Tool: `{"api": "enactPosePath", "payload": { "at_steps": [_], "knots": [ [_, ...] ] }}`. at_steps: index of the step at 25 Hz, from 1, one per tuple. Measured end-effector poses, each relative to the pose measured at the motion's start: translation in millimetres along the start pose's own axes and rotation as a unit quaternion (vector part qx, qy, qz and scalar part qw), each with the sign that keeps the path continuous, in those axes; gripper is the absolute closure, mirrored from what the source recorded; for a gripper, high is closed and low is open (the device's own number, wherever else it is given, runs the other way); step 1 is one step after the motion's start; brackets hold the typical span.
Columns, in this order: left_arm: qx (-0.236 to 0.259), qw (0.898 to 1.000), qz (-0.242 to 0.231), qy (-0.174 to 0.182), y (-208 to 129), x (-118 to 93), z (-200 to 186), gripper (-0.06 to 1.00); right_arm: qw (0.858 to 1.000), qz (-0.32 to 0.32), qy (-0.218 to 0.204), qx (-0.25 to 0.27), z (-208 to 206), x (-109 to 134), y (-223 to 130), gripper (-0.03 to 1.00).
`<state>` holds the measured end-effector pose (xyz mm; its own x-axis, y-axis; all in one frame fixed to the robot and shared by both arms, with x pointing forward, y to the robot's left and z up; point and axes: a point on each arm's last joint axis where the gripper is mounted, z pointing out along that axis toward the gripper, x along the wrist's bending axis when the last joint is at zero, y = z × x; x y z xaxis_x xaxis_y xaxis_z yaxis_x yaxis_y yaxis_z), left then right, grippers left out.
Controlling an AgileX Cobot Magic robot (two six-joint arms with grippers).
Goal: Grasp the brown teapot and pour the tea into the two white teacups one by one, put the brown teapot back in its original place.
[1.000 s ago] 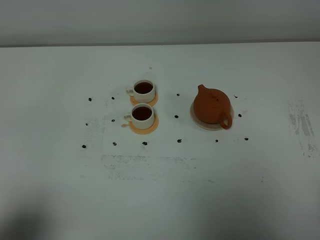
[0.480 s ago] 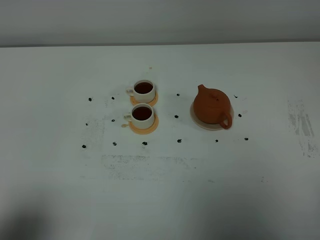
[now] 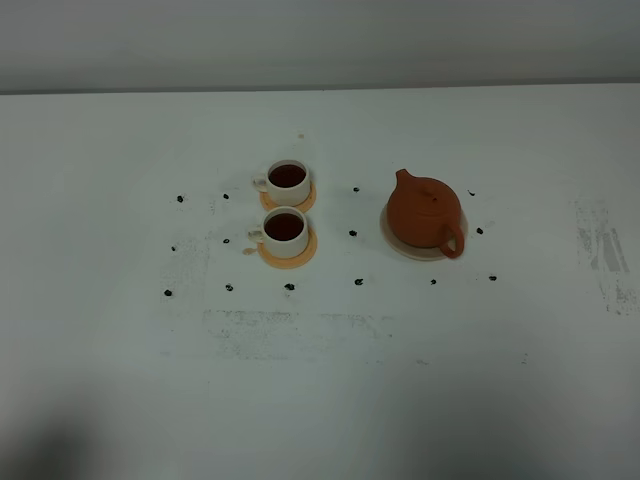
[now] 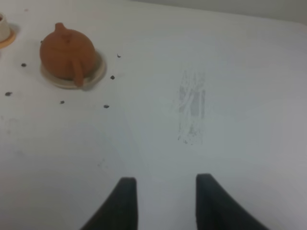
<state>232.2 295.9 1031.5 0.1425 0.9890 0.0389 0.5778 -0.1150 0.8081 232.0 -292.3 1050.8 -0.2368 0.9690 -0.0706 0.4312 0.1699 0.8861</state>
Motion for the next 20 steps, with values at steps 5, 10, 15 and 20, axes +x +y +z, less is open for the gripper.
{"api": "enactPosePath", "payload": {
  "at_steps": [5, 10, 15, 20],
  "knots": [
    [0.0, 1.0, 0.001, -0.001, 0.0, 0.0, 0.0, 0.6, 1.0, 0.0, 0.0, 0.0, 0.0, 0.0, 0.0, 0.65],
    [0.0, 1.0, 0.001, -0.001, 0.0, 0.0, 0.0, 0.6, 1.0, 0.001, 0.0, 0.0, 0.0, 0.0, 0.0, 0.65],
    [0.0, 1.0, 0.001, -0.001, 0.0, 0.0, 0.0, 0.6, 1.0, 0.001, 0.0, 0.0, 0.0, 0.0, 0.0, 0.65],
    [0.0, 1.0, 0.001, -0.001, 0.0, 0.0, 0.0, 0.6, 1.0, 0.001, 0.0, 0.0, 0.0, 0.0, 0.0, 0.65]
  ]
}}
